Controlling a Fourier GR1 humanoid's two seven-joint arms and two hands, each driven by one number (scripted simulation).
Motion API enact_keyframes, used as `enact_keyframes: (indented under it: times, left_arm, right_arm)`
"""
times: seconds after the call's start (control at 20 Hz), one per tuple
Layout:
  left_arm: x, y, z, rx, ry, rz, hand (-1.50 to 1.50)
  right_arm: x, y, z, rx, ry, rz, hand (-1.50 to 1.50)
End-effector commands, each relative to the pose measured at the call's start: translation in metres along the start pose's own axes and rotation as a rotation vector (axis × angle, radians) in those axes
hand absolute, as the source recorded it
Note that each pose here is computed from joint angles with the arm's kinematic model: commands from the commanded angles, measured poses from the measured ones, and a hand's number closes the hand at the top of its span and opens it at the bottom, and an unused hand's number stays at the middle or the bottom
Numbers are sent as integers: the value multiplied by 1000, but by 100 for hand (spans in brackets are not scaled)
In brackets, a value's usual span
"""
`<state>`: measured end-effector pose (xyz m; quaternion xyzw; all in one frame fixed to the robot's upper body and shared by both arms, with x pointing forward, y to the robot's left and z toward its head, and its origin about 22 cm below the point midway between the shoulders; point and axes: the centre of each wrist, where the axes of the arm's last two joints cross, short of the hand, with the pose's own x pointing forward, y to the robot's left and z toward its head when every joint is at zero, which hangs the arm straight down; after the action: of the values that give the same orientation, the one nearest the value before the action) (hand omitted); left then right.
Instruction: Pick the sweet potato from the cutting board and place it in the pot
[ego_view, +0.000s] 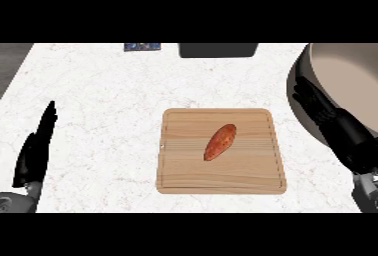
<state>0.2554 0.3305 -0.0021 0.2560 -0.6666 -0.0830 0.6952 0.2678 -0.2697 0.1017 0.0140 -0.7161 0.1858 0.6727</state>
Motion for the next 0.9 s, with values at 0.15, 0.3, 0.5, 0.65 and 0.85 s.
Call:
enact_keyframes:
  times: [0.15,0.3,0.5,0.65,0.85]
  left_arm:
    - [65,-23,-29,-49,-175,269,0]
    - [76,-25,-27,-51,-201,334,0]
    - [96,-35,-31,-108,-228,463,0]
    - [97,-21,-36,-108,-218,474,0]
    - [117,-20,-35,-107,-213,475,0]
  right_arm:
    - [-2,-40,-6,-15,-244,-167,150]
    - [38,-90,6,-25,-111,477,150]
    - [-72,-65,27,-175,-180,334,-150]
    - [-96,-30,33,-133,-338,311,-150]
    - [-85,-50,41,-70,-302,453,-150]
